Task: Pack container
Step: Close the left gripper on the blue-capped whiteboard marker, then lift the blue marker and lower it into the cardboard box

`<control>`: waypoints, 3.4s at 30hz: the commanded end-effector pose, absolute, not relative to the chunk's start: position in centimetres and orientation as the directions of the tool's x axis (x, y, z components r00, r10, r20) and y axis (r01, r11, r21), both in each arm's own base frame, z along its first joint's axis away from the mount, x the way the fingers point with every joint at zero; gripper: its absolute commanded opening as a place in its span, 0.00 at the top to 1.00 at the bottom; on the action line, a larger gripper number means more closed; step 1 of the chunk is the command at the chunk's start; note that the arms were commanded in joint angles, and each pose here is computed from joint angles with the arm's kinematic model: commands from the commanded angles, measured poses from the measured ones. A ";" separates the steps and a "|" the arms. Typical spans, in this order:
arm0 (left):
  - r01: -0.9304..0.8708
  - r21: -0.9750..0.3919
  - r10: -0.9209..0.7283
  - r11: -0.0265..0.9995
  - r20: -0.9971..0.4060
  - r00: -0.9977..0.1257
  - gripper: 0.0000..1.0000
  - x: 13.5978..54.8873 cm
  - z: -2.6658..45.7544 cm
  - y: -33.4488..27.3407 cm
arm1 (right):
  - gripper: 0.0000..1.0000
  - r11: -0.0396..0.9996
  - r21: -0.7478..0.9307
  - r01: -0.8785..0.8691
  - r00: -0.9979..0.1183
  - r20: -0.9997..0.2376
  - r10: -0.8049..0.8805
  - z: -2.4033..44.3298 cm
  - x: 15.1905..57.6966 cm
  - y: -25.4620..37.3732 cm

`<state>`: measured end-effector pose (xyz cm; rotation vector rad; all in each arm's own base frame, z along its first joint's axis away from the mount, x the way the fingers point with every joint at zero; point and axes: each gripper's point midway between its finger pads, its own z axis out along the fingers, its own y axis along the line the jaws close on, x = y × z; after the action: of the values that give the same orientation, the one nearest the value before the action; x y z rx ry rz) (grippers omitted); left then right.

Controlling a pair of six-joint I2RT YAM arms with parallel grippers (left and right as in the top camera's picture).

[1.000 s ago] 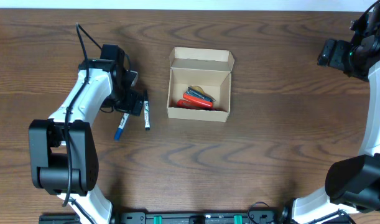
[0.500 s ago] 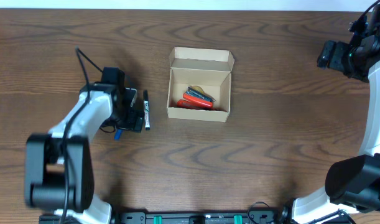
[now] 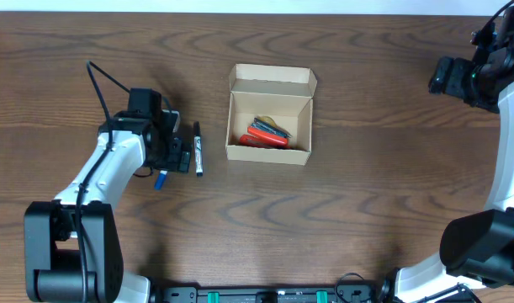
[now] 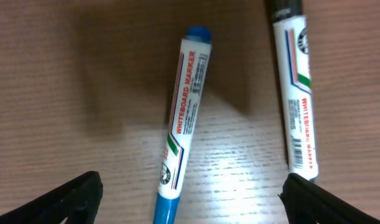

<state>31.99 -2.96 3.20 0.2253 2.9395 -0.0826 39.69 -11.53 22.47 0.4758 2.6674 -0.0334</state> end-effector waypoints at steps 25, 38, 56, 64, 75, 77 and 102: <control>0.142 -0.066 0.134 0.988 -0.112 -0.985 0.09 30.7 -0.7 -2.7 | 0.09 0.946 0.033 0.324 -0.857 -0.412 0.308 22.5 39.3 -11.6; 0.142 -0.065 0.134 0.988 -0.110 -0.985 0.66 30.7 -0.7 -2.7 | 0.10 0.949 0.028 0.315 -0.865 -0.402 0.299 22.4 39.1 -11.6; 0.133 -0.199 0.118 0.971 -0.082 -0.990 0.94 30.2 1.6 -4.9 | 0.11 0.949 0.028 0.314 -0.865 -0.403 0.298 22.4 39.1 -11.6; 0.321 -0.162 0.277 0.933 -0.246 -0.929 0.94 35.7 11.7 -8.3 | 0.10 0.949 0.028 0.314 -0.865 -0.403 0.299 22.4 39.1 -11.6; 0.791 0.006 0.671 0.612 -0.533 -0.515 0.94 37.7 23.8 -17.3 | 0.11 0.954 0.021 0.298 -0.872 -0.402 0.281 22.4 39.1 -11.5; 0.841 0.039 0.740 0.540 -0.498 -0.452 0.94 36.7 23.3 -17.8 | 0.11 0.955 0.019 0.295 -0.872 -0.403 0.278 22.4 39.1 -11.6; 0.986 0.044 0.950 0.160 -0.280 -0.141 0.94 37.9 9.6 -24.4 | 0.14 0.958 0.036 0.285 -0.882 -0.383 0.276 22.2 38.7 -11.1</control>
<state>37.55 -24.88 11.26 1.8400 2.1722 -0.2465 38.90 -11.25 22.09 0.4282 2.7132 -0.0362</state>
